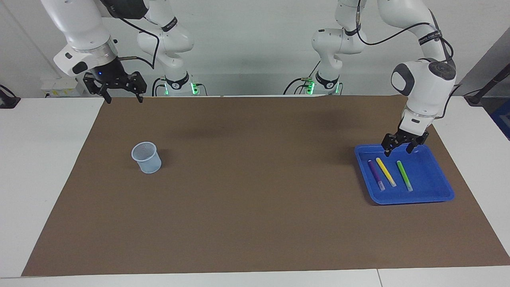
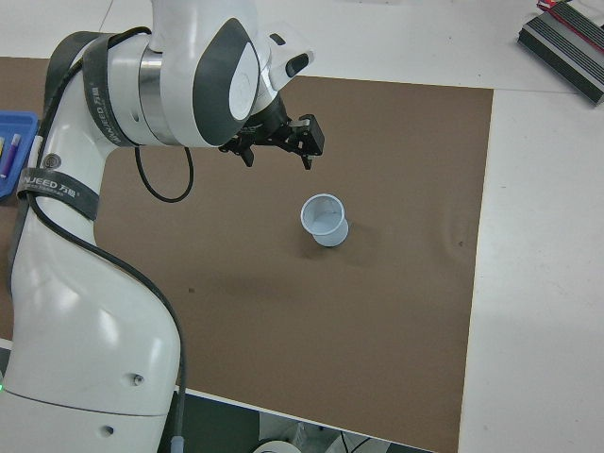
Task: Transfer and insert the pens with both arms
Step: 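Reach the left gripper down over the purple pen in the tray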
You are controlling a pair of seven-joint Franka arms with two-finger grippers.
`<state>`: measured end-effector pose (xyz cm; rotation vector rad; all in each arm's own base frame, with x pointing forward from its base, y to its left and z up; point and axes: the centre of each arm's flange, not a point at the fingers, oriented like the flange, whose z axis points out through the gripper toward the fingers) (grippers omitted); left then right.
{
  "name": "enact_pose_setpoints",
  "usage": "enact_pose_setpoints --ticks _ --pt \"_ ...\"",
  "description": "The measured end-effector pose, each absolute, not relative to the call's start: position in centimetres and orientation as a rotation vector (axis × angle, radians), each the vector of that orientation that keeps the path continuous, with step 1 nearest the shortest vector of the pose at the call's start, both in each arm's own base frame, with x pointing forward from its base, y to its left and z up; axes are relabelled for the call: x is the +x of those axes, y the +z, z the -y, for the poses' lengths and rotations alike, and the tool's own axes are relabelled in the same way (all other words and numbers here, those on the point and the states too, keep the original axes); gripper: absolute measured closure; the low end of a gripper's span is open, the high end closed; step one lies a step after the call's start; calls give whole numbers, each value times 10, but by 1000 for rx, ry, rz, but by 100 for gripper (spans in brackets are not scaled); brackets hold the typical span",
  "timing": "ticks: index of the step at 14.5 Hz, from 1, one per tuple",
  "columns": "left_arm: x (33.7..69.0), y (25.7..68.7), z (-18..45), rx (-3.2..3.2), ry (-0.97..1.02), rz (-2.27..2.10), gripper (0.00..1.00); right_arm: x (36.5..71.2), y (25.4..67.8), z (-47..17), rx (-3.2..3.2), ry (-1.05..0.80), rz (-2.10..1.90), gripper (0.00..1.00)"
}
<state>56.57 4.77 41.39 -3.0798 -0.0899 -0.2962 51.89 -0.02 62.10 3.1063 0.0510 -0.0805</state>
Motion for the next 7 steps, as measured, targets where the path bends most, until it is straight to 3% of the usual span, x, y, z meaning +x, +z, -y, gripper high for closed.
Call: enact_pose_setpoints --ticks 3,5,7 --pt "576 391 -25 -3074 -318 123 10 519 621 0 3106 -81 -51 0" --pt "580 374 -18 -3069 -307 117 20 519 621 0 3106 -84 -51 0" --pt "582 369 -19 -3066 -302 118 19 519 621 0 3106 -85 -51 0"
